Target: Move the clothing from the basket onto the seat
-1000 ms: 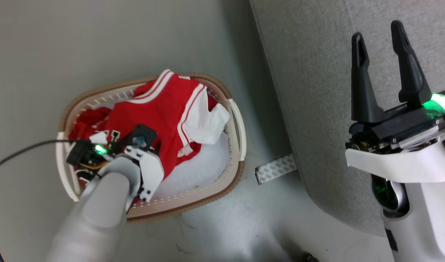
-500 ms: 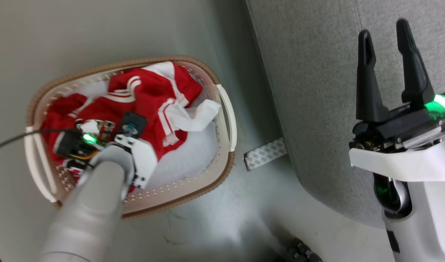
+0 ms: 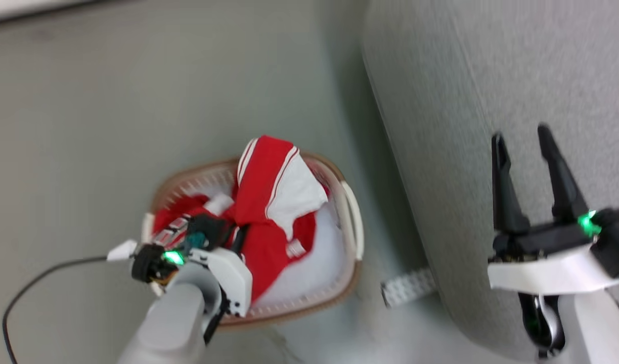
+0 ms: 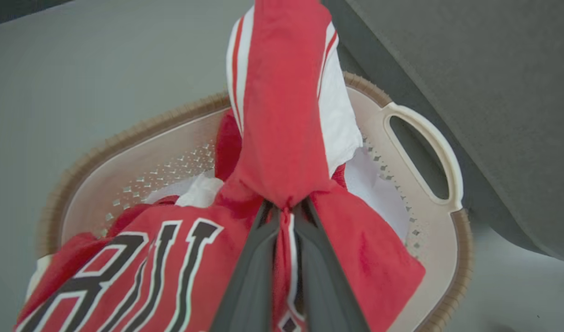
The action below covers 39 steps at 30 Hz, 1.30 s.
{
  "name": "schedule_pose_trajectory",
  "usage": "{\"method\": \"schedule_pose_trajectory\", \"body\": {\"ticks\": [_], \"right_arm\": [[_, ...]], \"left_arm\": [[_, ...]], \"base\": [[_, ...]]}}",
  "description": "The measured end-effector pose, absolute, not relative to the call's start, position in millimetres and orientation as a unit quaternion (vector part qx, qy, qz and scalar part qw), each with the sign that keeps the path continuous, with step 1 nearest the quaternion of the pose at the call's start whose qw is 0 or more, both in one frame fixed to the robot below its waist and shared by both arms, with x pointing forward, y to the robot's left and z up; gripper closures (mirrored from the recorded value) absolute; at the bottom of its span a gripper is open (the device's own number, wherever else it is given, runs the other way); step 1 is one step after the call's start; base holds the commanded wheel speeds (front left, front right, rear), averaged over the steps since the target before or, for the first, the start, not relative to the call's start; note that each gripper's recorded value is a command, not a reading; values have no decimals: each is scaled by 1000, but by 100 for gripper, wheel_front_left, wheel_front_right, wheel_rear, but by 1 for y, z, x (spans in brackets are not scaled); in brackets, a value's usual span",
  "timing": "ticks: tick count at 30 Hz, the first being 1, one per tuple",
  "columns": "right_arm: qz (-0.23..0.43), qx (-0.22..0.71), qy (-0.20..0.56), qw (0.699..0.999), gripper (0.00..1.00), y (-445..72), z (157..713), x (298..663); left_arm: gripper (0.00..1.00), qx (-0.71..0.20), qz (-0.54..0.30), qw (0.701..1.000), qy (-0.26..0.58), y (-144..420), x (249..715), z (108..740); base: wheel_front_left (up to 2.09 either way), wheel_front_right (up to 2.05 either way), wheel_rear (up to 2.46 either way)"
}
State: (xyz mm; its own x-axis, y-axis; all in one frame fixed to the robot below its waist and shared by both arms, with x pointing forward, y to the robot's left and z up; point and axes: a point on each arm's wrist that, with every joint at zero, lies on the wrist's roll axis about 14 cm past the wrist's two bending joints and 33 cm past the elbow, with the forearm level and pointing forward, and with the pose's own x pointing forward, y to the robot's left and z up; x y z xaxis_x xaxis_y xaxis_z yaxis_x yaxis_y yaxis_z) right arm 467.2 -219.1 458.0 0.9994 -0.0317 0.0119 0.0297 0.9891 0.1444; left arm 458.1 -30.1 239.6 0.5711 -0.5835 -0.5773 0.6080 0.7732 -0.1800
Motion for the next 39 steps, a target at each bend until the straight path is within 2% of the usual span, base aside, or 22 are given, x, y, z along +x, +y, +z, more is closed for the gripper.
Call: {"method": "schedule_pose_trajectory", "body": {"ticks": [10, 19, 28, 39], "right_arm": [[14, 86, -41, 995, 0, -192, 498, 427], [49, 90, -69, 992, 0, -167, 524, 397], [80, 89, -93, 988, 0, -146, 543, 369], [182, 72, -110, 974, 0, -90, 558, 350]], "left_arm": [[100, -44, -302, 933, 190, -14, 452, 365], [100, -64, -269, 960, 47, 5, 452, 484], [100, -65, -245, 964, -85, 27, 440, 603], [100, -58, -250, 956, -141, 29, 423, 660]], "base": [[0, 0, 0], [0, 0, 0], [0, 0, 0], [0, 0, 0]]}}
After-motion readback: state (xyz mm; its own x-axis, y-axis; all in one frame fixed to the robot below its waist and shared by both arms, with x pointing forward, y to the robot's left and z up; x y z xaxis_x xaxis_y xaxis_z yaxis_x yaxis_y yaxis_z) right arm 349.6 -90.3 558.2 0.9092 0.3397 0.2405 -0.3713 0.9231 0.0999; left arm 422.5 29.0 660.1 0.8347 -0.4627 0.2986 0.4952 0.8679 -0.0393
